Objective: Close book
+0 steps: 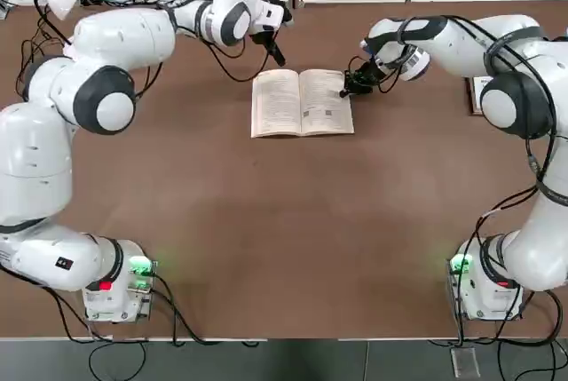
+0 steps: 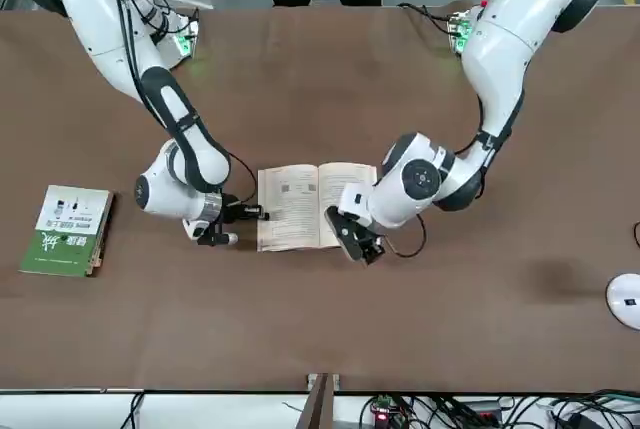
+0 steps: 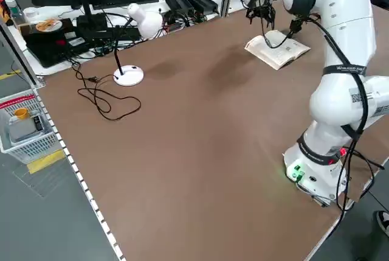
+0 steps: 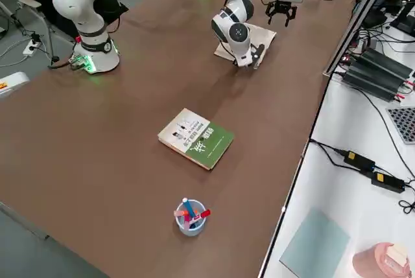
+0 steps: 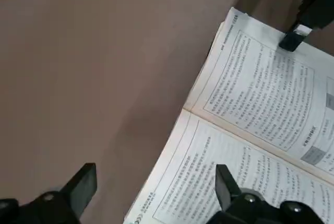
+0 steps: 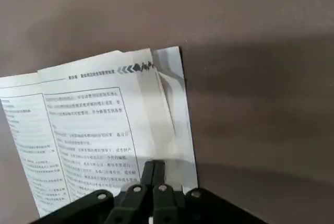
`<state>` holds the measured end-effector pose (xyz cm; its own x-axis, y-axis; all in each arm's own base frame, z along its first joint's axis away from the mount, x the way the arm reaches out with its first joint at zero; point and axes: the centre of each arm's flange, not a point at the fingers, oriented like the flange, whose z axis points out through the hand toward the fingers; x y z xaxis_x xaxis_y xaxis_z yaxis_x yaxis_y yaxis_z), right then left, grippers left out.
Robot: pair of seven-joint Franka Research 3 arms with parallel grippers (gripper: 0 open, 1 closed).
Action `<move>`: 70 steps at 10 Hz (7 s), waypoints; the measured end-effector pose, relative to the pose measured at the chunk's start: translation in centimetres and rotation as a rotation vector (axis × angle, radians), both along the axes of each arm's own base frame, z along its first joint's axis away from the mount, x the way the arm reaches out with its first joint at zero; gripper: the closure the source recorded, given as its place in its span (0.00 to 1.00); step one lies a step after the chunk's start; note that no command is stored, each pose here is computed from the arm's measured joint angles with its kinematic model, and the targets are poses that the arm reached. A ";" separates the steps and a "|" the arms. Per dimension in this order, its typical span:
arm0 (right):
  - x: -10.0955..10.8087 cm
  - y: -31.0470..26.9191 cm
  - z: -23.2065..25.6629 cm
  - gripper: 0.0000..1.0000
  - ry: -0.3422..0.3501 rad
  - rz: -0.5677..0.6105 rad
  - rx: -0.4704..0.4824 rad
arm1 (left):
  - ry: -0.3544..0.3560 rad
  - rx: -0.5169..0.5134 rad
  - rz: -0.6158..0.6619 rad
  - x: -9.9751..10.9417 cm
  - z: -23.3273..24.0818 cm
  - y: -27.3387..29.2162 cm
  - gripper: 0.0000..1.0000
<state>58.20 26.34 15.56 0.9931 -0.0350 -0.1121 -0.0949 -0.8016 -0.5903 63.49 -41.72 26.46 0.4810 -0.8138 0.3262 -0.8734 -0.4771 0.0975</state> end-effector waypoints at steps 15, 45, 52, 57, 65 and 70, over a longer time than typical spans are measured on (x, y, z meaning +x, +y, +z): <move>0.0 0.0 0.0 0.99 0.000 0.000 0.000 | 0.004 -0.060 -0.010 1.1 -4.9 0.0 0.00; 0.0 0.0 0.1 0.99 -0.001 0.000 0.001 | 0.315 -0.297 0.076 0.4 -10.6 2.2 0.00; 0.0 0.0 0.1 0.99 -0.001 0.000 0.001 | 0.380 -0.309 0.066 1.0 -9.9 3.4 0.00; 0.0 0.1 0.1 0.99 -0.002 0.001 0.001 | 0.456 -0.326 0.098 1.4 -9.0 4.2 0.00; 0.0 0.1 0.1 0.99 -0.002 0.001 0.001 | 0.580 -0.389 0.176 1.4 -7.3 4.2 0.00; 0.0 0.1 0.1 0.99 -0.002 0.001 0.001 | 0.634 -0.406 0.205 1.4 -6.5 4.2 0.00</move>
<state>58.24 26.43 15.63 0.9933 -0.0340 -0.1106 -0.0932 -0.8011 -0.5912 64.85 -37.53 19.93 0.8029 -0.5644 0.1919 -0.4907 -0.4428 0.7504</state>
